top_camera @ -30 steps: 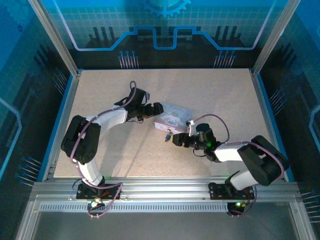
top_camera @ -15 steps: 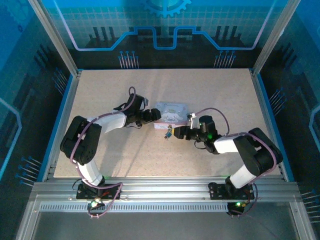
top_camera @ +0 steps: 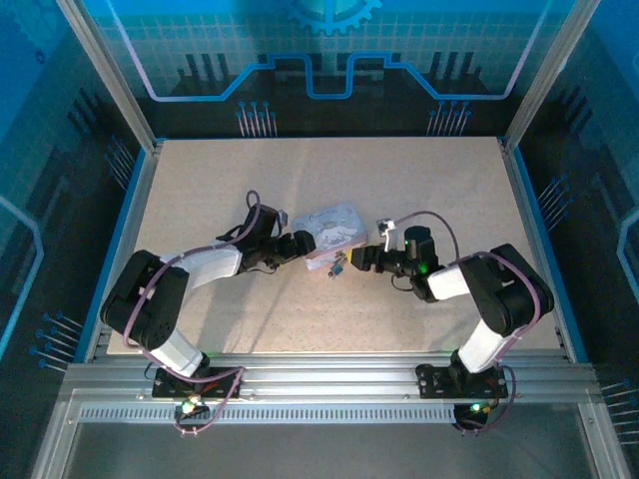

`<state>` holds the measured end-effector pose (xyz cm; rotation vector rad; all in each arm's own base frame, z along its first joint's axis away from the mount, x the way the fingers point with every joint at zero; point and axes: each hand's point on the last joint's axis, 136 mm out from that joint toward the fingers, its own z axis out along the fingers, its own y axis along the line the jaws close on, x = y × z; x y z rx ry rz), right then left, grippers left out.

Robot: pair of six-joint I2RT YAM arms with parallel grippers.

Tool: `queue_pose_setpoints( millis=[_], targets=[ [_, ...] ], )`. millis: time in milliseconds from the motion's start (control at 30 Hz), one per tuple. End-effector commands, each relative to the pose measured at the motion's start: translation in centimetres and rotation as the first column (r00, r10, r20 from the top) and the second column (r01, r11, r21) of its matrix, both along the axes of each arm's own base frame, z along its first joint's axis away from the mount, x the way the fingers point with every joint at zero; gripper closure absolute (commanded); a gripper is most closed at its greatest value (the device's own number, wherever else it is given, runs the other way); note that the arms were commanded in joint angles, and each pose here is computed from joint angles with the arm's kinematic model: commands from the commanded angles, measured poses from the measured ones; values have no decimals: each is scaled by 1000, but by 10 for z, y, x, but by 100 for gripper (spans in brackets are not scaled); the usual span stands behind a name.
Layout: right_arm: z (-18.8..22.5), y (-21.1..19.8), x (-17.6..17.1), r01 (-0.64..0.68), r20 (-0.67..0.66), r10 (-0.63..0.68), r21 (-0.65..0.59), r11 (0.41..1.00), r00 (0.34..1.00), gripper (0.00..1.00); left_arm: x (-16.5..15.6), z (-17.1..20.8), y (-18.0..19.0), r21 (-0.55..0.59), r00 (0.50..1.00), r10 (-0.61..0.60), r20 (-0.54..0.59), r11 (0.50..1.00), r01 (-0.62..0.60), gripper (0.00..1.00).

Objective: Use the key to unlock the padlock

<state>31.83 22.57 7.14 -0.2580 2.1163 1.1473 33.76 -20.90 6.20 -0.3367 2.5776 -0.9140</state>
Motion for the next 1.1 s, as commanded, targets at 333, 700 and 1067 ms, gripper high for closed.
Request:
queue_pose_setpoints(
  millis=[333,700,1067],
  targets=[
    [5,13,-27,-62,67,60,32,998,996,28,-27,-30,13,65,993,23,-115,998,-15,19],
    [-9,40,-18,-86,51,83,52,995,995,28,-26,-29,11,58,993,28,-113,998,-22,19],
    [-22,48,-10,-83,37,80,73,994,996,28,-25,-30,10,49,993,34,-114,998,-29,20]
  ],
)
